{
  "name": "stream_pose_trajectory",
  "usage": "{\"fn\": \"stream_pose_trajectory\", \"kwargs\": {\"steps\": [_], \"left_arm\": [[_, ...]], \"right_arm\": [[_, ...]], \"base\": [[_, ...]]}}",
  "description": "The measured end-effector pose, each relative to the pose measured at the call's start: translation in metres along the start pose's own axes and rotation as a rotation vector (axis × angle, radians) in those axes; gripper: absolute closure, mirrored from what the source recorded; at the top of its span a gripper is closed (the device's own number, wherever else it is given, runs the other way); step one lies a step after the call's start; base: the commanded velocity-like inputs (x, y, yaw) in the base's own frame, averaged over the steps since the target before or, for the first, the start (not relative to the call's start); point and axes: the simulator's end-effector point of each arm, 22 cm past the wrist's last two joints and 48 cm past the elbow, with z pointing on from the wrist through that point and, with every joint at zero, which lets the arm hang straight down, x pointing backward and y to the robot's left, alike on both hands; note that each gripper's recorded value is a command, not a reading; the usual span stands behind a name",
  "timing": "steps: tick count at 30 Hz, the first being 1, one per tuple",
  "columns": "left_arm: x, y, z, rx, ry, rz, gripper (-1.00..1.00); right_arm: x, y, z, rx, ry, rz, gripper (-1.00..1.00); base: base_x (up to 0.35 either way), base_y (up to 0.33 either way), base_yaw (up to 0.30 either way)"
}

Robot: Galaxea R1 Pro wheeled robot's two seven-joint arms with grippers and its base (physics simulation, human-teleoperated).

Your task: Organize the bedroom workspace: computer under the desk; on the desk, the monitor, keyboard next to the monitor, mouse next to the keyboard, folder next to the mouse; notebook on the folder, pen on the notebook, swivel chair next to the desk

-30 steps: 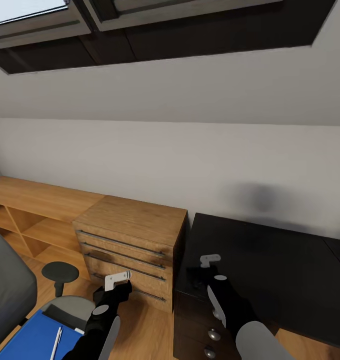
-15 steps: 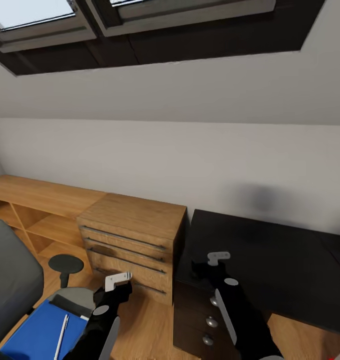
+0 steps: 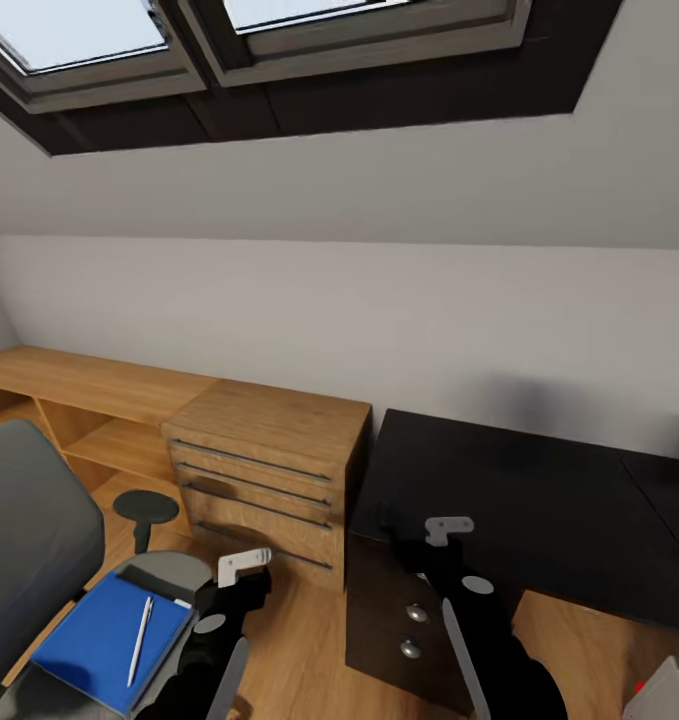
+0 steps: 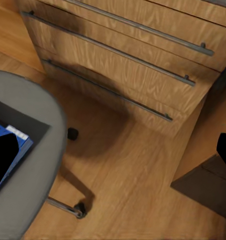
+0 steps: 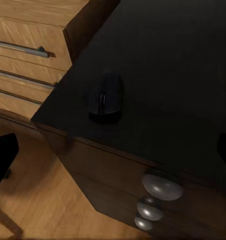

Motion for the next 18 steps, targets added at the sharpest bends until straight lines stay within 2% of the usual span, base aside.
{"fn": "stream_pose_trajectory", "kwargs": {"steps": [7,18], "left_arm": [[0.0047,-0.0005,0.0011,0.0,0.011,0.0,-1.0],[0.0048,-0.0007,0.0011,0.0,0.011,-0.001,-1.0]], "right_arm": [[0.0001,-0.0088,0.0003,0.012,0.0,-0.013,-1.0],[-0.0002,-0.0096,0.0003,0.013,-0.001,-0.013,-1.0]], "base": [[-0.303,0.0,0.0],[-0.33,0.0,0.0]]}}
